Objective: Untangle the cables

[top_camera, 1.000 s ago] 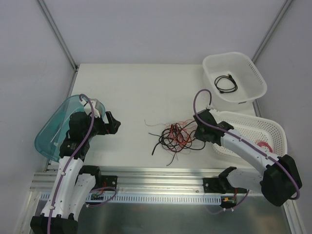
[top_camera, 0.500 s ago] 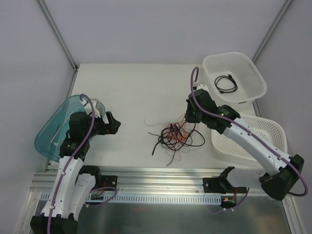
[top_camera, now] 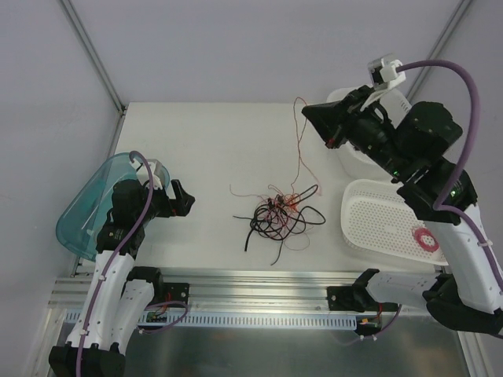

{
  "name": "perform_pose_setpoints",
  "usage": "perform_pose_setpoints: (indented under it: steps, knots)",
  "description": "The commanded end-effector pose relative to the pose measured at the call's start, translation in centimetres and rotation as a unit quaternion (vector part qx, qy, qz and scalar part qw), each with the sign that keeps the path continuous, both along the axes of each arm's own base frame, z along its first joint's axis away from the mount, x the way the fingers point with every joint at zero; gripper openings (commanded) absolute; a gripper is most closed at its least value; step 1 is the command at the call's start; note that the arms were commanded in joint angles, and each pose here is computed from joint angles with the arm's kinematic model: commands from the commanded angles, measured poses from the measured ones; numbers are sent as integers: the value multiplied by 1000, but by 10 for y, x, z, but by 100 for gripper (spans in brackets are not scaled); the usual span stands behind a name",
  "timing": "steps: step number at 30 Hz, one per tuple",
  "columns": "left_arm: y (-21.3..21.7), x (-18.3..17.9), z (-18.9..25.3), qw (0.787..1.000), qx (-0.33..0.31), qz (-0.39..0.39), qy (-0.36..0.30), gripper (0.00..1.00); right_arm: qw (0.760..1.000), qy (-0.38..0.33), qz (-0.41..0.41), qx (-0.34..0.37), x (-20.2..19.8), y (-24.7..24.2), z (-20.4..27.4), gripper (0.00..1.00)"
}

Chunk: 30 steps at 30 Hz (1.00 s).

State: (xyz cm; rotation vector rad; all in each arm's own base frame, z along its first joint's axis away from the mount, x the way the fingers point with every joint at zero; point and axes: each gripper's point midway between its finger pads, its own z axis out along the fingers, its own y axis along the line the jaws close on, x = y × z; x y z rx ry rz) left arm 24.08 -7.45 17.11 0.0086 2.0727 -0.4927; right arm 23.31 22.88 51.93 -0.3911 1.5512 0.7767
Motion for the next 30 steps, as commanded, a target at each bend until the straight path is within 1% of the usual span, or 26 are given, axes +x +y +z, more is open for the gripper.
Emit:
perform_pose_setpoints:
  steps: [1,4,5,8,10,12,13,15,16,17,19,20,24,25,27,29,30]
  knots:
    - [-6,2,4,1000,-1,-19,-15,99,991,-112,44,56,-18,4,62,1]
    - [-6,1,5,1000,-2,-21,-17,99,986,-122,78,76,-24,16,66,1]
    - [-7,1,6,1000,-2,-24,-19,99,986,-112,97,82,-28,21,63,1]
    - [-10,0,8,999,-7,-34,-23,99,989,-45,125,61,-18,46,20,1]
    - [-15,-1,14,998,-14,-46,-33,99,990,19,133,32,-7,62,-30,1]
    - [-20,-3,22,997,-20,-60,-53,99,988,69,136,28,-3,71,-65,1]
    - [-23,-4,23,996,-26,-67,-57,99,985,107,135,10,3,79,-103,1]
    - [-29,-8,30,993,-35,-83,-70,99,977,162,140,-4,2,90,-143,1]
    - [-36,-12,34,991,-51,-98,-72,99,972,186,143,-14,1,95,-161,1]
    - [-41,-14,33,990,-60,-106,-69,99,961,228,151,-41,-1,107,-199,1]
    - [-46,-19,33,989,-80,-111,-60,99,947,268,163,-69,-8,119,-233,1]
    - [-50,-22,31,988,-88,-118,-53,99,934,300,170,-97,-13,131,-265,1]
    - [-63,-35,27,983,-129,-125,-27,99,910,352,167,-143,-22,154,-324,1]
    - [-66,-38,26,982,-144,-124,-17,99,908,357,169,-139,-22,159,-328,1]
    - [-69,-40,18,981,-152,-117,-5,99,901,376,169,-134,-27,167,-338,1]
    - [-78,-45,10,979,-161,-121,11,99,903,374,174,-117,-28,173,-331,1]
    - [-77,-41,10,981,-156,-111,2,99,905,370,175,-112,-28,174,-327,1]
